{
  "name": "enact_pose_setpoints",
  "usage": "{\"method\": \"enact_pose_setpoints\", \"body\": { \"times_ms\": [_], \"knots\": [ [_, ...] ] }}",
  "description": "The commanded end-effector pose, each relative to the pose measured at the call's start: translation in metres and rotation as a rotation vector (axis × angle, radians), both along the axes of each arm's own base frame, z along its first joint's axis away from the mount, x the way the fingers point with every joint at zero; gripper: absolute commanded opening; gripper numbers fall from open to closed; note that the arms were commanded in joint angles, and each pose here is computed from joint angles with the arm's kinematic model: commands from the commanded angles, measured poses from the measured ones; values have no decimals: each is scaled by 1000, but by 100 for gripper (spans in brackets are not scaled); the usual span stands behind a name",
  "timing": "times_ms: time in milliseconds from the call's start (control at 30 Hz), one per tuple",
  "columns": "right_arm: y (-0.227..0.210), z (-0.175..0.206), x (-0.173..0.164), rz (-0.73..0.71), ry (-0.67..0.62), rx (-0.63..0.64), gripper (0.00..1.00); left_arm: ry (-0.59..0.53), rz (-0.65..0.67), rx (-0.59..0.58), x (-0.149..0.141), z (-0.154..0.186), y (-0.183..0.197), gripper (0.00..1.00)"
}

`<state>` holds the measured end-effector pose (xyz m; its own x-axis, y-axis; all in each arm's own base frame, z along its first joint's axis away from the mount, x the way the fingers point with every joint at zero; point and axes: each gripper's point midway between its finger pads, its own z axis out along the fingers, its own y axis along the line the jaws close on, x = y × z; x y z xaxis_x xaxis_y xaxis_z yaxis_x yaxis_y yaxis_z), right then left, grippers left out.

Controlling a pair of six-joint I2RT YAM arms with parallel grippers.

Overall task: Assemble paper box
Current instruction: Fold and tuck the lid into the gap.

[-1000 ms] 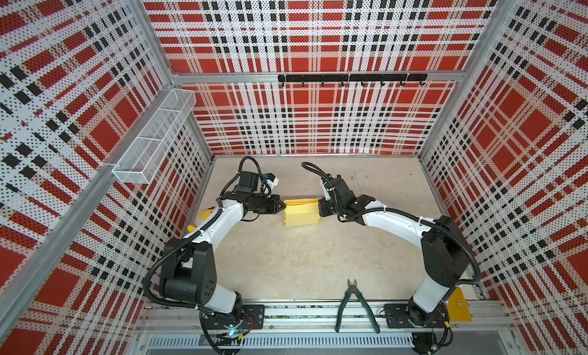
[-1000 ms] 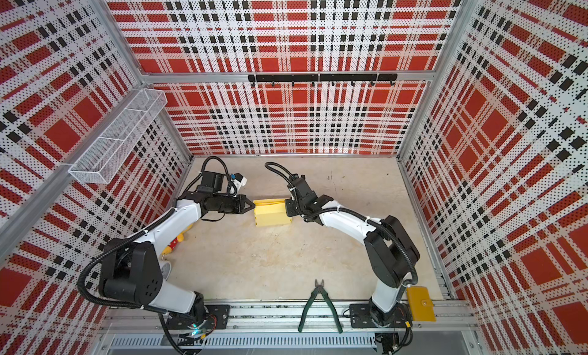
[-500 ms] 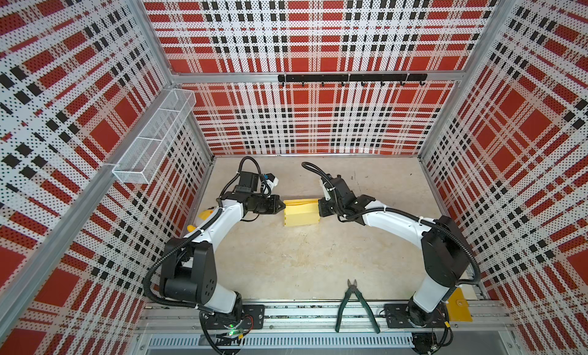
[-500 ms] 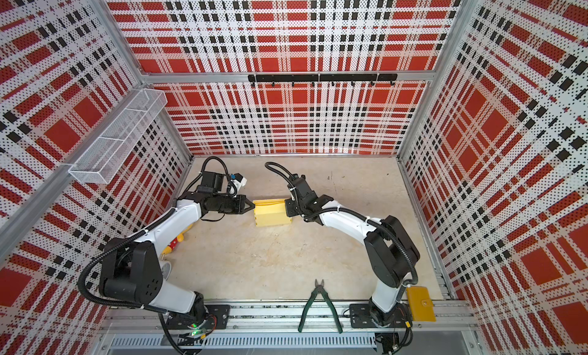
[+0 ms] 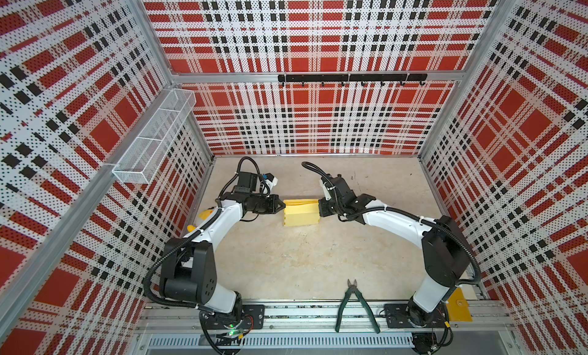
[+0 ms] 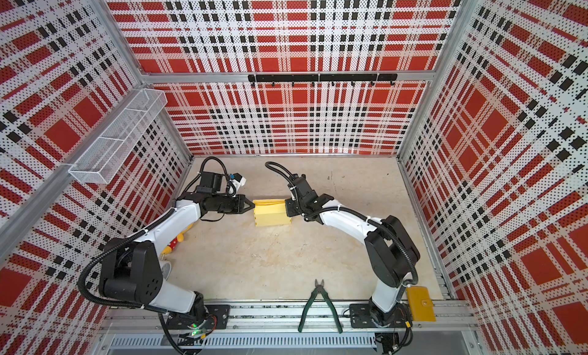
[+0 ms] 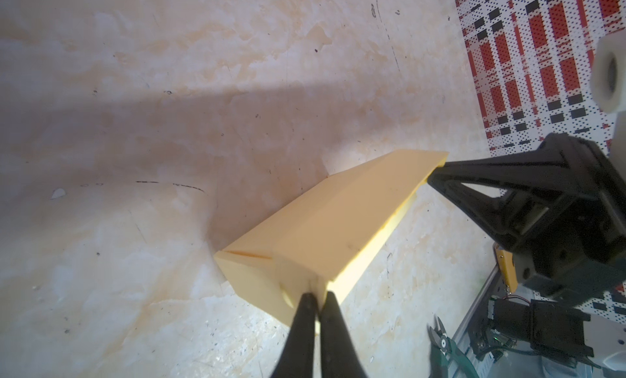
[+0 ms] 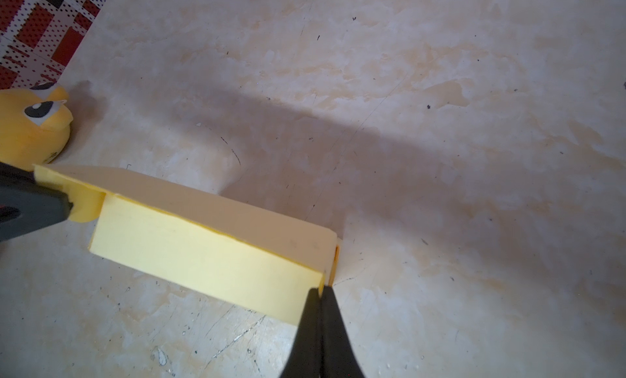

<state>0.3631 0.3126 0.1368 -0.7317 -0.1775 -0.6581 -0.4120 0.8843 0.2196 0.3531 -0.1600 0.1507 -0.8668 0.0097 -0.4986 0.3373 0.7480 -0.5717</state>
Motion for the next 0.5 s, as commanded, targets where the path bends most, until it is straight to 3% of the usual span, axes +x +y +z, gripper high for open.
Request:
{"method": "enact_pose_setpoints", "body": {
  "times_ms": [0, 300, 467],
  "knots": [
    [27, 12, -17, 109, 26, 74, 3, -18, -64, -105, -3, 13, -19, 9],
    [25, 11, -17, 110, 30, 73, 3, -6, -71, -153, -4, 15, -23, 9],
    [22, 13, -16, 108, 29, 74, 3, -22, -64, -50, -4, 1, -12, 9]
  ]
}}
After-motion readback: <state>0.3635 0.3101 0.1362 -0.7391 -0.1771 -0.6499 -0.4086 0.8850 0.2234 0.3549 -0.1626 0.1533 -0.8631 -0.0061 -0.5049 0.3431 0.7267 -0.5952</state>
